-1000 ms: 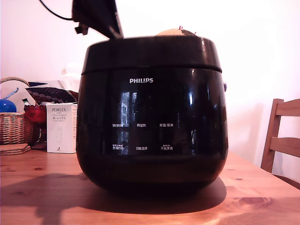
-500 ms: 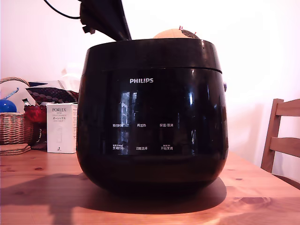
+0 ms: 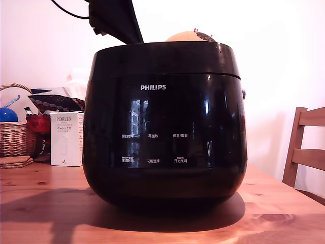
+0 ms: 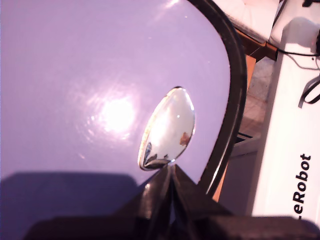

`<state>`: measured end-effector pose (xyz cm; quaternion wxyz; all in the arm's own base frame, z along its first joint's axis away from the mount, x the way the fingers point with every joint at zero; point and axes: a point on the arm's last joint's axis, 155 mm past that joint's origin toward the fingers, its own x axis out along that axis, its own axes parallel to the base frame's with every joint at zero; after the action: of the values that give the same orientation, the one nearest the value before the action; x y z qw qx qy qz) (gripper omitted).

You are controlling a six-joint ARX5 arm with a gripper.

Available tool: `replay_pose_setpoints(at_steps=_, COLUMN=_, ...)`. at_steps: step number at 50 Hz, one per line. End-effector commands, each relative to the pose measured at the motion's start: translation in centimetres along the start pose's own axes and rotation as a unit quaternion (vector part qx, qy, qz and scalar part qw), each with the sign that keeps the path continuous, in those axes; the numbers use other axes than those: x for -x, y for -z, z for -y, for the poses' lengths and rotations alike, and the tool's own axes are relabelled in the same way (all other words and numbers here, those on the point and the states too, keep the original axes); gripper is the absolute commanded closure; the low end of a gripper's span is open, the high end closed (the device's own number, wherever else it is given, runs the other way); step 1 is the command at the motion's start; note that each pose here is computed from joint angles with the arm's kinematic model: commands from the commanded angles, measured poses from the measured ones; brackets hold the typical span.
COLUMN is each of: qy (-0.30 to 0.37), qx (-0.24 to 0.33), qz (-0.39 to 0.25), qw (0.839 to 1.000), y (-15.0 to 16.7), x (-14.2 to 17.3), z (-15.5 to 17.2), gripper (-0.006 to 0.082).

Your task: Close the rice cooker by pressing the lid down with medium force

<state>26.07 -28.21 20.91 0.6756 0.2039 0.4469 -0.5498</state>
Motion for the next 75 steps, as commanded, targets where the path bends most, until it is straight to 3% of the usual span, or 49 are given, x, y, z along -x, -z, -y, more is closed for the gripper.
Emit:
replay_pose_setpoints(at_steps=1, qy=0.018, qx=0.017, qz=-0.023, qw=0.999, y=1.9, x=-1.6, z=-0.4, gripper=0.0789)
replay_pose_setpoints(at_steps=21, qy=0.071, qx=-0.026, qz=0.135, qw=0.988, y=-3.1, x=3.7, z=1.9, gripper=0.0789)
replay_pose_setpoints(at_steps=38, qy=0.061, qx=-0.030, qz=0.179, qw=0.982, y=-4.4, x=5.1, z=0.5, gripper=0.0789)
replay_pose_setpoints(at_steps=53, qy=-0.075, qx=0.003, qz=0.201, qw=0.977, y=-4.3, x=8.5, z=-5.3, gripper=0.0789)
replay_pose_setpoints(at_steps=65, qy=-0.198, qx=0.052, qz=0.260, qw=0.944, y=-4.0, x=15.0, z=-10.2, gripper=0.0789)
replay_pose_setpoints(at_steps=75, qy=-0.275, qx=0.082, qz=0.287, qw=0.914, y=-2.9, x=19.5, z=-12.3, gripper=0.0789)
